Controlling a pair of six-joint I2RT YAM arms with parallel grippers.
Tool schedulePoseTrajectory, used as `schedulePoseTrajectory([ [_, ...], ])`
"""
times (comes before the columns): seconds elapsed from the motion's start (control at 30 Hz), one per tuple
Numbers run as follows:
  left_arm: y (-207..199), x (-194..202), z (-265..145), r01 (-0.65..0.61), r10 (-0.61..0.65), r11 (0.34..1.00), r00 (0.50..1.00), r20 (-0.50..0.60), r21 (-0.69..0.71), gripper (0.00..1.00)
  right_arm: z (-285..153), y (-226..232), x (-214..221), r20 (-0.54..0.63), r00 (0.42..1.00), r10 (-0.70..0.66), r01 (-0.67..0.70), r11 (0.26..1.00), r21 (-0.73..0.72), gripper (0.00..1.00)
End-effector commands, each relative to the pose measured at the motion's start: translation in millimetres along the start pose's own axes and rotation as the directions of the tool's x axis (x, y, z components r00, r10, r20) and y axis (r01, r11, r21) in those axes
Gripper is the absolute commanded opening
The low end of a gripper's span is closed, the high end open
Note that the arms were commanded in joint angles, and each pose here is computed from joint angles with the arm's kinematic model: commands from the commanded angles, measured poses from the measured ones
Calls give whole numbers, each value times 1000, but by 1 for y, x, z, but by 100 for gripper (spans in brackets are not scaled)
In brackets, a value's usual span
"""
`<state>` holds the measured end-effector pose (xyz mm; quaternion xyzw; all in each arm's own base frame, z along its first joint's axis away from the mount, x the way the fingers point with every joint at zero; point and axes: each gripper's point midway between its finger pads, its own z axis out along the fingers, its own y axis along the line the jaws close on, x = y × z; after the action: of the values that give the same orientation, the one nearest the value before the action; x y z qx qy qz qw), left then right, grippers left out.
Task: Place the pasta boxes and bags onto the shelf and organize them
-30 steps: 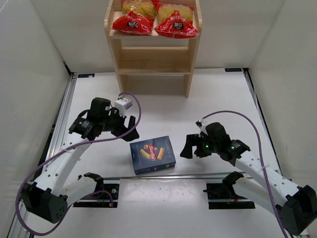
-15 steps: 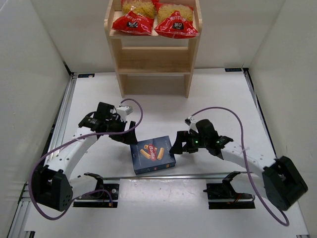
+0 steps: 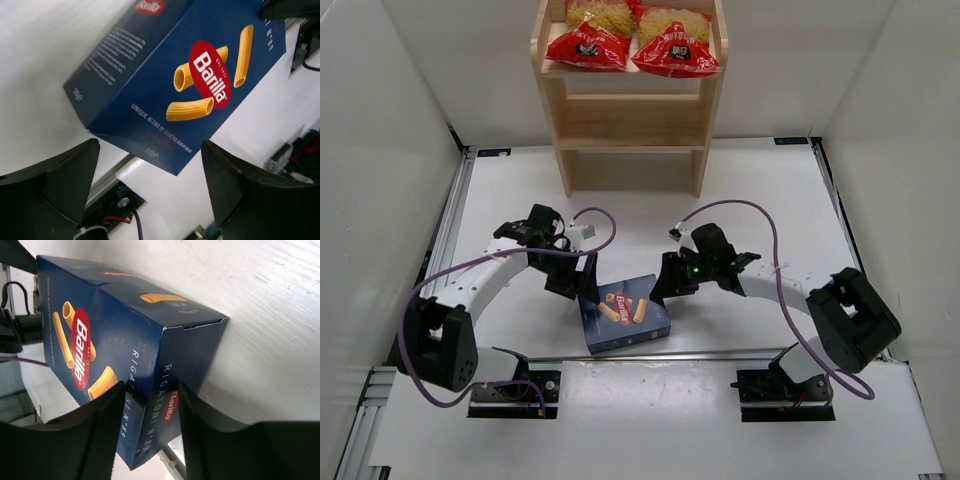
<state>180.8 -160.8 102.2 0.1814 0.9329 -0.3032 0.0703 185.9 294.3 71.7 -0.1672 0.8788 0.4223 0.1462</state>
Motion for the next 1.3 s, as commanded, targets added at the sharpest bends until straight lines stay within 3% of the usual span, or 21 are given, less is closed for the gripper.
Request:
schedulePoseTrajectory([
  [0.0,-14,12,1,28,-24,997,998,-58,71,92,0,19,-6,-22,999,-42,40,997,-65,47],
  [0.03,-12,9,8,22,-18,997,998,-65,73,88,1,20,-6,-35,998,-48,45,997,-70,39],
  [0.07,-7,10,12,29,-24,998,997,-75,62,77,2,22,-11,-36,998,-56,53,996,-70,33],
  [0.13,-2,11,20,49,-43,997,994,-103,60,70,2,20,-9,-68,997,-42,38,998,-52,17],
  [0.2,-2,9,22,58,-50,996,992,-113,68,67,0,22,-17,-55,998,-41,39,998,-52,15],
  [0.3,3,8,29,75,-66,995,988,-137,66,59,0,24,-20,-48,998,-47,44,997,-56,0],
  [0.43,8,-2,36,70,-62,996,987,-148,48,53,-3,31,-27,-32,998,-59,56,996,-64,0],
  [0.67,-14,-51,43,-61,62,986,998,-5,158,49,-49,85,-84,193,970,-149,166,983,-78,0],
  [0.8,-10,-51,57,-41,49,984,998,-42,171,50,-53,107,-90,188,966,-180,198,977,-81,0],
  [0.97,16,-39,77,5,5,996,994,-110,91,54,-45,104,-85,162,973,-166,177,983,-55,0],
  [1.17,36,-73,91,-24,25,1000,997,-80,13,58,-33,158,-101,161,952,-259,279,953,-115,0],
  [1.27,52,-70,95,-19,13,998,995,-98,-57,58,-24,182,-108,140,942,-304,324,934,-153,0],
])
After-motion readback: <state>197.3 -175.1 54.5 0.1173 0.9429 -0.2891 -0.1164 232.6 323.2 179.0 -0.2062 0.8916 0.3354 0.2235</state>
